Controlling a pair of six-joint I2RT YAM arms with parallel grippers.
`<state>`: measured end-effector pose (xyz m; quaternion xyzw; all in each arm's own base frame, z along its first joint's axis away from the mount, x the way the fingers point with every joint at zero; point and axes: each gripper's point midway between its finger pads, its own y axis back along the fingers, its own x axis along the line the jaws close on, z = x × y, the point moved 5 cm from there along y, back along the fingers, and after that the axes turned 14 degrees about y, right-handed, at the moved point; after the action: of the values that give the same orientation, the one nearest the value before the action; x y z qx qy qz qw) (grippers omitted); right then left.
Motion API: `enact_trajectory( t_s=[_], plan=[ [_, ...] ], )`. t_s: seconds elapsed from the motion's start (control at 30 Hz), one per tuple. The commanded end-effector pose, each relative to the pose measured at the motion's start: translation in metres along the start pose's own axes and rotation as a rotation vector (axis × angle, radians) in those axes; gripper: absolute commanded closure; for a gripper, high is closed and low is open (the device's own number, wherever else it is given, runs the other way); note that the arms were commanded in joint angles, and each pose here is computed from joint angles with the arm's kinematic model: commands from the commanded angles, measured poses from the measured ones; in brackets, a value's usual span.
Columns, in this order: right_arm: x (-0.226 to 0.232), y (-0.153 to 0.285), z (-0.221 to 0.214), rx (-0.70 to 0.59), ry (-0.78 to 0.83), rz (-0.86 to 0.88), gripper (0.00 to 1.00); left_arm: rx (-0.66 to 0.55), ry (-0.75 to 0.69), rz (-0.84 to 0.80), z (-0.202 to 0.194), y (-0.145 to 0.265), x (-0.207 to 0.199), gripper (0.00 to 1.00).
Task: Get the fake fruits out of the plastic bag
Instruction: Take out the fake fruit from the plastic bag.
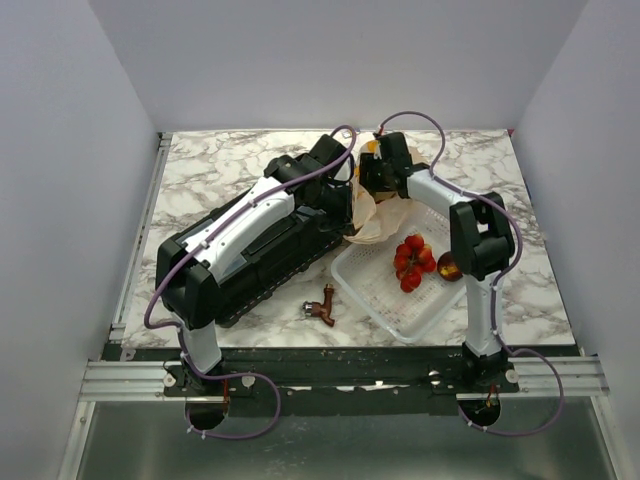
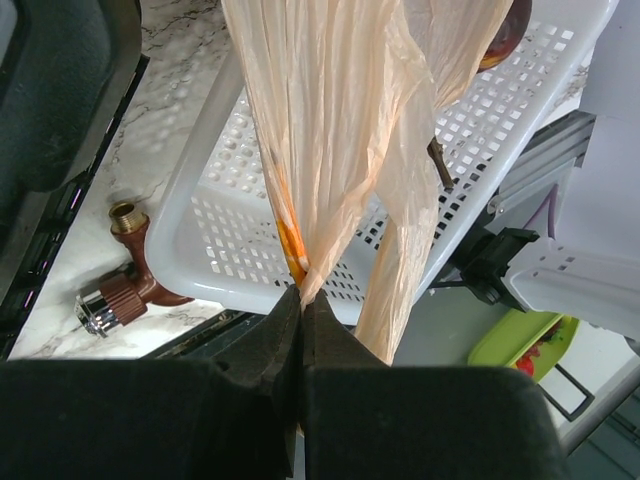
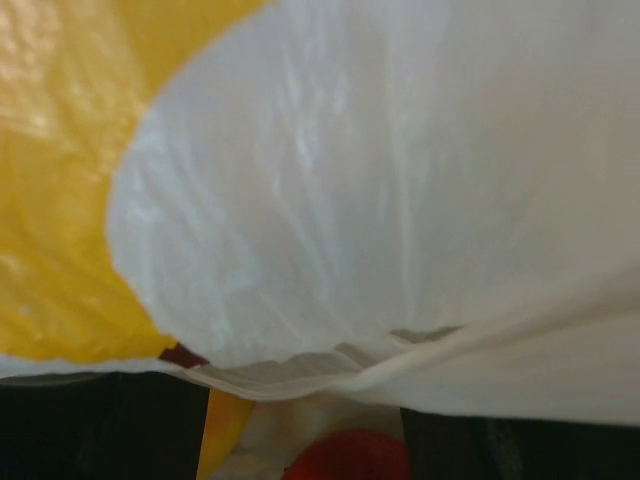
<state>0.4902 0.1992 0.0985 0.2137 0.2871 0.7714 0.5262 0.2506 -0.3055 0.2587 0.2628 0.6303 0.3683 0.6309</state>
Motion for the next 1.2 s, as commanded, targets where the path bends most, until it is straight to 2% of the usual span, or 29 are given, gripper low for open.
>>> enact_trajectory(
  t_s=[0.0, 0.23, 0.37, 0.47, 0.67, 0.9, 1.17],
  plan=[
    [0.0, -0.009, 0.004, -0.008, -0.009, 0.003, 0.51, 0.02, -0.003, 0.002, 0.0, 0.005, -0.001, 1.0],
    [0.004, 0.019, 0.023, -0.005, -0.085, 0.002, 0.7, 0.009, 0.024, 0.018, 0.004, 0.009, 0.004, 1.0],
    [0.008, 0.041, 0.016, 0.049, -0.149, 0.007, 0.78, -0.019, 0.079, 0.112, 0.013, 0.011, 0.017, 1.0],
    [0.011, 0.061, 0.014, 0.056, -0.17, 0.024, 0.79, -0.036, 0.091, 0.152, 0.017, 0.013, 0.022, 1.0],
    [0.014, 0.1, 0.014, 0.072, -0.166, 0.04, 0.83, -0.039, 0.105, 0.119, 0.018, 0.011, 0.019, 1.0],
    [0.023, 0.151, 0.027, 0.042, -0.164, 0.109, 0.87, -0.025, 0.11, 0.091, 0.019, 0.01, 0.014, 1.0],
    [0.024, 0.225, 0.025, -0.024, -0.14, 0.118, 0.97, -0.065, 0.088, 0.028, 0.022, 0.017, 0.008, 1.0]
  ],
)
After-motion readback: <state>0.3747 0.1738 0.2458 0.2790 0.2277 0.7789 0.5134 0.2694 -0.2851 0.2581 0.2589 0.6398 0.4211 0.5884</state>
